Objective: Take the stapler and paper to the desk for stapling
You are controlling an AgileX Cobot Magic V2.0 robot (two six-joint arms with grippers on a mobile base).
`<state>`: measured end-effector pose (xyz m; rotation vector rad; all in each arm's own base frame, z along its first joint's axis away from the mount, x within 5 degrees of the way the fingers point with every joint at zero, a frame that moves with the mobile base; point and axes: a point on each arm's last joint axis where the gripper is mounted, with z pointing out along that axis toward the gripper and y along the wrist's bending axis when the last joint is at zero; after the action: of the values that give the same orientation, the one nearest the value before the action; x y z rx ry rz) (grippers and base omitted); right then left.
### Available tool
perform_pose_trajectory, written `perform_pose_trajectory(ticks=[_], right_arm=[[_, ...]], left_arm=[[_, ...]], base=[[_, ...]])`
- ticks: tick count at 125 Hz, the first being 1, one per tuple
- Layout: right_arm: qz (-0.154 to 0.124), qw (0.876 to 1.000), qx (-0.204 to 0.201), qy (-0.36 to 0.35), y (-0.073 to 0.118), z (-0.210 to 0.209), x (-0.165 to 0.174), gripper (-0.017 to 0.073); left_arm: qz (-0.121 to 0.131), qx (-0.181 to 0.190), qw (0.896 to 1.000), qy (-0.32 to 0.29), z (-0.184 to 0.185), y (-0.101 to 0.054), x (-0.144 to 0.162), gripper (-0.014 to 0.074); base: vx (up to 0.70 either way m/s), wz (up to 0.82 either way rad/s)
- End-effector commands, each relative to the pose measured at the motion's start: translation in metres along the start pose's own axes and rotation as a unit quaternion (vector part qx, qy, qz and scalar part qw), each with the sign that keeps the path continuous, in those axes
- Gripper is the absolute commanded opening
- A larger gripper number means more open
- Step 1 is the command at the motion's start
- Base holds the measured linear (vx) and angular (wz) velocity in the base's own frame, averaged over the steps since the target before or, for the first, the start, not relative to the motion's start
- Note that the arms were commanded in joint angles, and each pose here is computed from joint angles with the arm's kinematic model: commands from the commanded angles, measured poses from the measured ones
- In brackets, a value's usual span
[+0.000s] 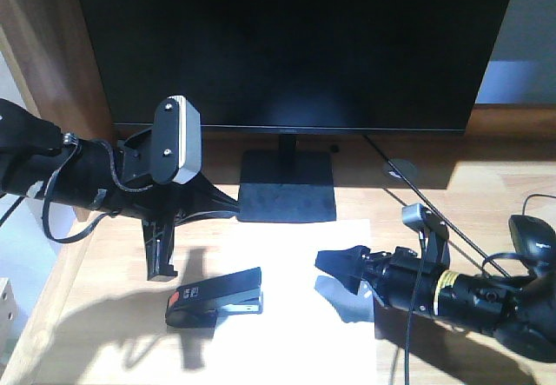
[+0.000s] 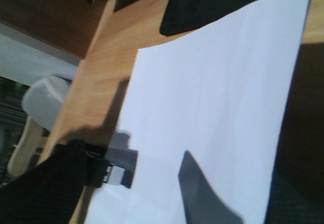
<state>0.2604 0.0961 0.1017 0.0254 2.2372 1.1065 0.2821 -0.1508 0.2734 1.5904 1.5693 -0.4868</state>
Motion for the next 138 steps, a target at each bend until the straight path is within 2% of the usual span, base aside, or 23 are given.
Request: perform_pose_trajectory(ticks=[1,11,20,25,35,45,46,51,53,64,65,68,69,76,91,98,103,106,107,110,113,117,138], right_arm=[[-0.058,0.998,0.013,-0.017,0.015,-0.008,-0.018,0.057],[-0.085,0.994,0.059,-0.018,0.016,-0.016,-0.025,0.057],[-0.103,0.989,0.103,-0.023,0.019,-0.025,-0.033,0.0561],[-0.112,0.986,0.122,-0.026,0.021,-0.03,-0.037,0.0552],[-0.15,0.976,0.156,-0.039,0.029,-0.044,-0.044,0.051],[-0.189,0.963,0.188,-0.051,0.037,-0.058,-0.051,0.0448],[-0.193,0.96,0.193,-0.053,0.038,-0.061,-0.052,0.0436],[-0.205,0.955,0.205,-0.06,0.042,-0.067,-0.054,0.0405],[-0.214,0.95,0.217,-0.067,0.046,-0.073,-0.057,0.037],[-0.232,0.938,0.242,-0.085,0.055,-0.089,-0.061,0.0279],[-0.234,0.937,0.246,-0.088,0.056,-0.092,-0.062,0.0262],[-0.238,0.934,0.25,-0.091,0.058,-0.094,-0.062,0.0237],[-0.242,0.932,0.252,-0.096,0.06,-0.098,-0.063,0.0218],[-0.251,0.925,0.266,-0.106,0.065,-0.107,-0.065,0.0155],[-0.275,0.907,0.286,-0.138,0.08,-0.13,-0.068,-0.0012],[-0.28,0.903,0.289,-0.153,0.085,-0.138,-0.068,-0.0015],[-0.285,0.898,0.289,-0.168,0.091,-0.145,-0.068,-0.0012],[-0.286,0.897,0.289,-0.173,0.093,-0.148,-0.068,-0.0011],[-0.287,0.895,0.289,-0.179,0.096,-0.151,-0.068,-0.0011],[-0.289,0.894,0.287,-0.187,0.098,-0.154,-0.068,-0.001],[-0.291,0.892,0.287,-0.196,0.102,-0.159,-0.068,-0.001],[-0.294,0.888,0.283,-0.211,0.107,-0.166,-0.067,-0.001],[-0.312,0.871,0.263,-0.272,0.129,-0.194,-0.061,-0.001]], left_arm=[[-0.015,-0.031,0.999,-0.03,-0.013,0.004,-0.018,-0.0006],[-0.039,-0.044,0.998,-0.026,-0.013,0.006,-0.017,-0.0006],[-0.077,-0.062,0.995,-0.017,-0.014,0.01,-0.015,-0.0006],[-0.089,-0.069,0.994,-0.011,-0.014,0.011,-0.013,-0.0006],[-0.126,-0.093,0.988,0.01,-0.015,0.015,-0.009,-0.0006],[-0.169,-0.126,0.977,0.032,-0.016,0.02,-0.003,-0.0006],[-0.181,-0.131,0.974,0.038,-0.017,0.02,-0.002,-0.0006],[-0.195,-0.143,0.969,0.045,-0.017,0.022,0.0,-0.0006],[-0.209,-0.155,0.964,0.054,-0.019,0.023,0.002,-0.0006],[-0.235,-0.185,0.951,0.074,-0.025,0.025,0.005,-0.0006],[-0.246,-0.19,0.947,0.076,-0.026,0.026,0.006,-0.0006],[-0.245,-0.196,0.946,0.081,-0.027,0.026,0.006,-0.0006],[-0.254,-0.204,0.942,0.081,-0.029,0.026,0.006,-0.0006],[-0.257,-0.22,0.936,0.091,-0.034,0.027,0.006,-0.0006],[-0.27,-0.275,0.917,0.105,-0.052,0.028,0.002,-0.0006],[-0.279,-0.294,0.908,0.107,-0.058,0.028,0.001,-0.0006],[-0.292,-0.314,0.897,0.11,-0.065,0.028,0.001,-0.0006],[-0.296,-0.32,0.894,0.109,-0.067,0.027,0.0,-0.0006],[-0.301,-0.327,0.889,0.109,-0.069,0.027,0.0,-0.0006],[-0.304,-0.332,0.886,0.107,-0.072,0.027,-0.001,-0.0006],[-0.318,-0.343,0.878,0.103,-0.076,0.026,-0.002,-0.0006],[-0.322,-0.353,0.873,0.1,-0.08,0.026,-0.004,-0.0006],[-0.287,-0.382,0.875,0.077,-0.096,0.019,-0.013,-0.0006]], base=[[0.0,0.0],[0.0,0.0],[0.0,0.0],[0.0,0.0],[0.0,0.0],[0.0,0.0],[0.0,0.0],[0.0,0.0],[0.0,0.0],[0.0,0.0],[0.0,0.0],[0.0,0.0],[0.0,0.0],[0.0,0.0],[0.0,0.0],[0.0,0.0],[0.0,0.0],[0.0,0.0],[0.0,0.0],[0.0,0.0],[0.0,0.0],[0.0,0.0],[0.0,0.0]])
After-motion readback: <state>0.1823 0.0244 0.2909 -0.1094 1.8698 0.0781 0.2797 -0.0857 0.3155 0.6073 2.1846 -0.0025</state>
